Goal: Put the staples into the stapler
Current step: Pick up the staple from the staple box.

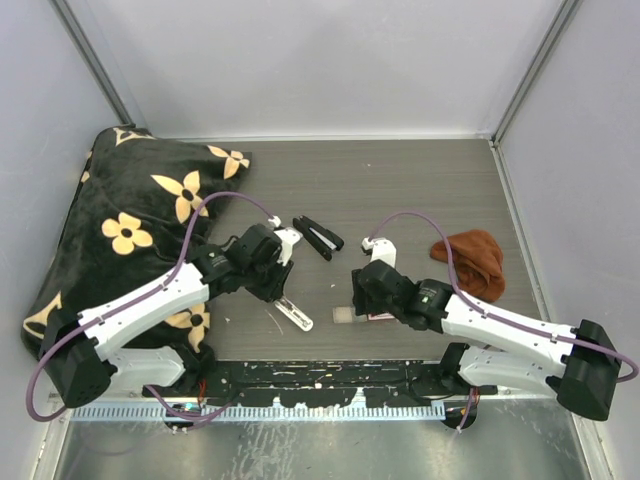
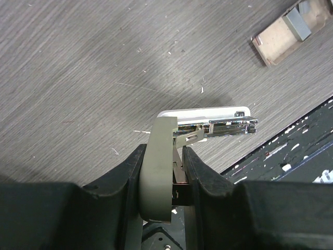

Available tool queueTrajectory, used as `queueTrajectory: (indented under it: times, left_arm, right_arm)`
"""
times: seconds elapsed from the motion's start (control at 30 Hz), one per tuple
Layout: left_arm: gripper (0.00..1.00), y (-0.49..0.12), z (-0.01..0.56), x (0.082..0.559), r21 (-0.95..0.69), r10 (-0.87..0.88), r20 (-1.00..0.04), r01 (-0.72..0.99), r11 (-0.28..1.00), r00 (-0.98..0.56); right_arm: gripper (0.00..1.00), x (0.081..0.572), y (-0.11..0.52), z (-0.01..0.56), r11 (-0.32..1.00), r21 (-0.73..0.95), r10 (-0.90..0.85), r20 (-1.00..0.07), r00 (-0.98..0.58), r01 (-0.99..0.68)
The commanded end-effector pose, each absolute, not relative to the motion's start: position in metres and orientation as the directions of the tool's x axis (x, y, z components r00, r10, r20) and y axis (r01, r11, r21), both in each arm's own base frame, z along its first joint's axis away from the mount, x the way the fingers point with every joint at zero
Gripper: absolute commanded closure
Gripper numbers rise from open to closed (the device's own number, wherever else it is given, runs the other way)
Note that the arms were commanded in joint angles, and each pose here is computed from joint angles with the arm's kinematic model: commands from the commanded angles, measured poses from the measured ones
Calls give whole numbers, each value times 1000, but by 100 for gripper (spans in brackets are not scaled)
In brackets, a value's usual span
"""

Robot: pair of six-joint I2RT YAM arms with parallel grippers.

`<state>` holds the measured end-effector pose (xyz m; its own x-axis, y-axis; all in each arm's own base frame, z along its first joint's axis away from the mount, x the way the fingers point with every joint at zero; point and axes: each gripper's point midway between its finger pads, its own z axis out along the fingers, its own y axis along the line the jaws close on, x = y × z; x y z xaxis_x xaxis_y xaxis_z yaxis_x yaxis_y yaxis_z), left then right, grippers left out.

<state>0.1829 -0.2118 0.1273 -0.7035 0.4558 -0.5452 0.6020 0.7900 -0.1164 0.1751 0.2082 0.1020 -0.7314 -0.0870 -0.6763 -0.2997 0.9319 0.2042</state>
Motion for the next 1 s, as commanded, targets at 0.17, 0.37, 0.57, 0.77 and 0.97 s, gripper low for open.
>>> queueTrajectory:
  times: [0.17, 0.37, 0.57, 0.77, 0.97]
  left_arm:
    - [100, -231, 145, 201, -74, 497, -605, 666, 742, -622]
    - [100, -231, 138, 202, -62, 514, -592, 672, 738, -620]
    - [100, -230, 136, 203, -56, 519, -591, 673, 737, -618]
    - [100, -230, 136, 203, -55, 519, -590, 673, 737, -618]
    - [100, -231, 136, 203, -55, 519, -592, 674, 737, -616]
  right_arm:
    - [52, 170, 158, 62, 993, 57, -55, -565, -823, -105]
    - [58, 168, 162, 48, 992, 47, -71, -539, -840, -115]
    - [63, 168, 163, 37, 993, 55, -60, -534, -843, -105]
    - [61, 172, 174, 41, 987, 117, -27, -558, -829, -111]
    - [63, 174, 169, 35, 992, 83, -35, -558, -829, -98]
